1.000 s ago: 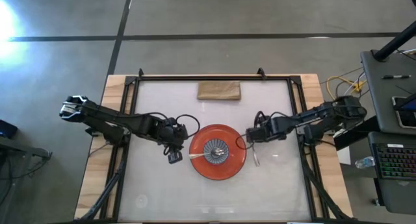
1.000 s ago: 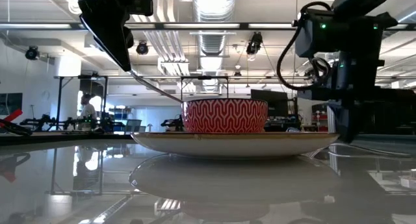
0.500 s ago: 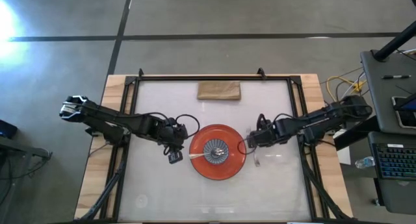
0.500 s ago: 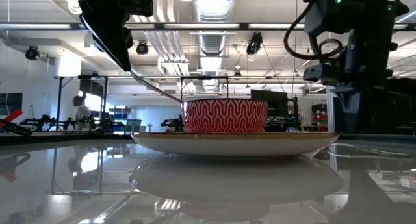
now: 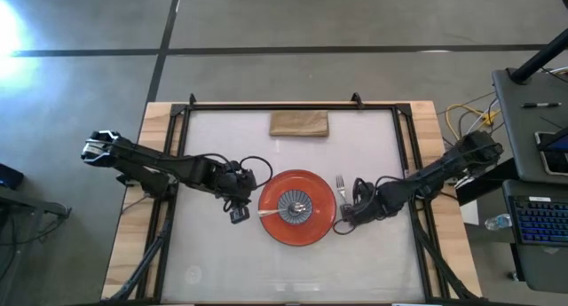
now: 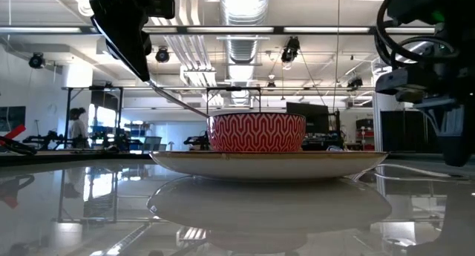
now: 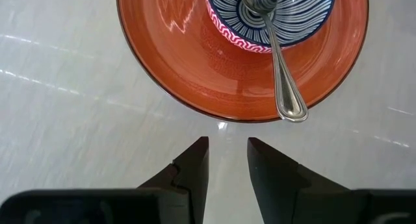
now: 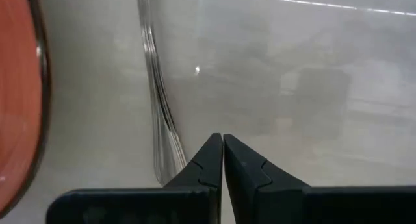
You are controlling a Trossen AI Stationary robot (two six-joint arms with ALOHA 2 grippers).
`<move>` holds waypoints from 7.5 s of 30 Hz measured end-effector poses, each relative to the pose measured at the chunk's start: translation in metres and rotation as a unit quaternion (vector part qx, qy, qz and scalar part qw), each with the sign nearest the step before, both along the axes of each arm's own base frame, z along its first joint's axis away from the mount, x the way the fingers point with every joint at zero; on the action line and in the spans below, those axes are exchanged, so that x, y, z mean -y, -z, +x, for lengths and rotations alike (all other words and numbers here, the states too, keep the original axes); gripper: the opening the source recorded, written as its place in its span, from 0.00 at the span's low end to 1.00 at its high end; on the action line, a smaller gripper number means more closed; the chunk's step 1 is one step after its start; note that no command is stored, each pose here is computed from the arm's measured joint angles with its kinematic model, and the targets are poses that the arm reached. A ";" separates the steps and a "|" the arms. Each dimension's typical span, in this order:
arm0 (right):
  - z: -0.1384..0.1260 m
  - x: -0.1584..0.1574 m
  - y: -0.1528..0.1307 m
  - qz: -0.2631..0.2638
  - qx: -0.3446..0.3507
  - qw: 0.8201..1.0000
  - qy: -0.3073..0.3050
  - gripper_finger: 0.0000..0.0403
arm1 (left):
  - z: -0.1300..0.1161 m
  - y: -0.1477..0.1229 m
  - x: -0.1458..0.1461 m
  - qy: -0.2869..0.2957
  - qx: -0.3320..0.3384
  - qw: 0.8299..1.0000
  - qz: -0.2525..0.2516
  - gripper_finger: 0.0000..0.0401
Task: Set table place
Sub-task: Move the fork from the middle right to the right side of the orange plate, then return to Home Position
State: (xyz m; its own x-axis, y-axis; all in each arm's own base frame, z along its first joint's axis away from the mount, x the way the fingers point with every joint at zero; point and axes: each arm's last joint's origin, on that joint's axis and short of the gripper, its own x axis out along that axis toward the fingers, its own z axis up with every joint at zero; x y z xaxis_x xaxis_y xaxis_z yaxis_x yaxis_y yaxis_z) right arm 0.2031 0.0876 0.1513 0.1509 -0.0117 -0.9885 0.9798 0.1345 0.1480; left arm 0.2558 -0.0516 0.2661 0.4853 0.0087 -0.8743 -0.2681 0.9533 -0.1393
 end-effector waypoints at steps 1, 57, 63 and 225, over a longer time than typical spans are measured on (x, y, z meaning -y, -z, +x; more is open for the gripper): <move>0.000 -0.001 0.001 0.000 0.000 1.000 0.001 0.02 | 0.000 0.000 0.000 0.000 0.000 1.000 0.000 0.23; 0.034 -0.023 0.003 0.013 0.068 0.998 -0.010 0.02 | 0.000 0.000 0.000 0.001 0.000 1.000 0.000 0.23; 0.033 -0.023 0.003 0.010 0.064 0.998 -0.019 0.02 | 0.000 0.000 0.000 0.001 0.000 1.000 0.000 0.23; -0.105 0.089 -0.038 -0.382 0.654 0.563 -0.330 0.02 | -0.143 0.099 -0.046 0.010 0.496 0.861 -0.112 0.23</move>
